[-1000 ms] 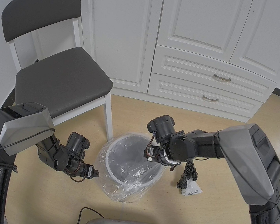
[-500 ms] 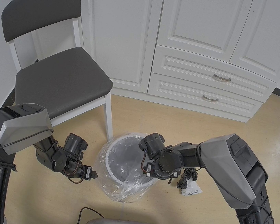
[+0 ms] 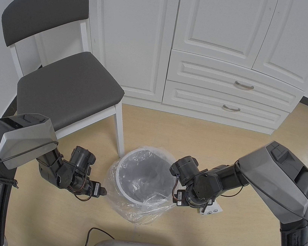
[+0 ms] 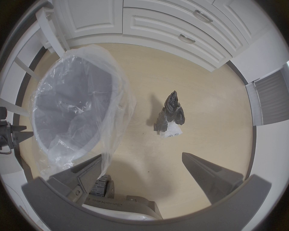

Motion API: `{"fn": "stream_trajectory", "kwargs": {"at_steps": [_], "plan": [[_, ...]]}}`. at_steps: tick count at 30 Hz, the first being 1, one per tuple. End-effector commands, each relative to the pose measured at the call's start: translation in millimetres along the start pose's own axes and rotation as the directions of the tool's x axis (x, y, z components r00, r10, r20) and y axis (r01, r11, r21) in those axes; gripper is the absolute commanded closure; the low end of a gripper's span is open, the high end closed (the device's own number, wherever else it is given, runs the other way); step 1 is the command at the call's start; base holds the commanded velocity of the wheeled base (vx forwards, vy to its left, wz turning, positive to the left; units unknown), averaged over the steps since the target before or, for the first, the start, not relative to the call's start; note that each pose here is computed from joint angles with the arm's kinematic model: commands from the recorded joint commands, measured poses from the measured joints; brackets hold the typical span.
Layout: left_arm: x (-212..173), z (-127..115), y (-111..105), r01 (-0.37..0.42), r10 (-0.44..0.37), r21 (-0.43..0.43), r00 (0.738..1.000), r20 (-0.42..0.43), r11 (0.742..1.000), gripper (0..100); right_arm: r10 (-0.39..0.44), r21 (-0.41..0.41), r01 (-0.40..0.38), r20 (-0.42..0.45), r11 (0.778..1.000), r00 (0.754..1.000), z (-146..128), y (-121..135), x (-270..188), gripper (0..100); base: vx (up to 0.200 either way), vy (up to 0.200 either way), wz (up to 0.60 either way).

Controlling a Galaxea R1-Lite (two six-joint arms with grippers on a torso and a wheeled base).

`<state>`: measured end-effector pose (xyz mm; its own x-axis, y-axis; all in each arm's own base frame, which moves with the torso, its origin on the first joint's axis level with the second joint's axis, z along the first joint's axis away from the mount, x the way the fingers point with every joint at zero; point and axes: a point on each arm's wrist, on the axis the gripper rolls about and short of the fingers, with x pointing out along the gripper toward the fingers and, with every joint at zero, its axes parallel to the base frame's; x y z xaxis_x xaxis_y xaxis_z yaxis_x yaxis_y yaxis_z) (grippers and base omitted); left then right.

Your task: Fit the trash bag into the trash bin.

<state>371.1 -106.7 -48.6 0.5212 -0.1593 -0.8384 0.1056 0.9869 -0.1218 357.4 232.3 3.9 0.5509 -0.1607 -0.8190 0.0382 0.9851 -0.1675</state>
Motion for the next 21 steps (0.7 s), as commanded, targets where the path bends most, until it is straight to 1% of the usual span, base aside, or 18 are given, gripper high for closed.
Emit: {"fn": "stream_trajectory", "kwargs": {"at_steps": [1, 5, 7, 8, 9, 12, 13, 14, 17, 21], "plan": [[0, 0, 0, 0.0, 0.0, -0.001, 1.0, 0.0, 1.0, 0, 0.004, 0.006, -0.004, 0.005, 1.0, 1.0, -6, -9, -4, 0, 0.0, 0.0, 0.0], [0, 0, 0, 0.0, 0.0, -0.001, 1.0, 0.0, 1.0, 0, -0.009, -0.007, 0.009, -0.015, 1.0, 1.0, -14, -7, 7, 0, 0.0, 0.0, 0.0], [0, 0, 0, 0.0, 0.0, -0.001, 1.0, 0.002, 1.0, 0, -0.027, -0.017, 0.026, -0.045, 1.0, 0.999, -21, -6, 24, 0, 0.0, 0.0, 0.0], [0, 0, 0, 0.0, 0.0, -0.001, 1.0, 0.002, 1.0, 0, -0.027, -0.017, 0.026, -0.045, 1.0, 0.999, -21, -6, 24, 0, 0.0, 0.0, 0.0], [1, 0, 0, 0.0, 0.0, -0.001, 1.0, 0.002, 1.0, 0, -0.042, -0.02, 0.041, -0.062, 0.999, 0.997, -23, -6, 41, 0, 0.0, 0.0, 0.0], [1, 2, 1, 0.0, 0.0, -0.003, 1.0, 0.008, 1.0, 0, -0.043, -0.015, 0.043, -0.05, 0.999, 0.998, -17, -5, 58, 0, 0.0, 0.0, 0.0], [1, 4, 2, -0.001, 0.001, -0.006, 1.0, 0.013, 1.0, 0, -0.038, -0.007, 0.037, -0.037, 0.999, 0.999, -10, -5, 64, 0, 0.0, 0.0, 0.0], [1, 4, 3, -0.002, 0.002, -0.008, 1.0, 0.015, 1.0, 0, -0.019, -0.003, 0.018, -0.023, 1.0, 1.0, 0, -5, 69, 0, 0.0, 0.0, 0.0], [1, 6, 2, -0.001, 0.001, -0.008, 1.0, 0.021, 1.0, 0, 0.038, 0.012, -0.038, 0.002, 0.999, 0.999, 17, -3, 79, 0, 0.0, 0.0, 0.0], [1, 9, 2, 0.0, 0.0, -0.008, 0.999, 0.032, 1.0, 0, 0.055, 0.022, -0.056, 0.058, 0.998, 0.997, 40, -8, 93, 0, 0.0, 0.0, 0.0]]}}
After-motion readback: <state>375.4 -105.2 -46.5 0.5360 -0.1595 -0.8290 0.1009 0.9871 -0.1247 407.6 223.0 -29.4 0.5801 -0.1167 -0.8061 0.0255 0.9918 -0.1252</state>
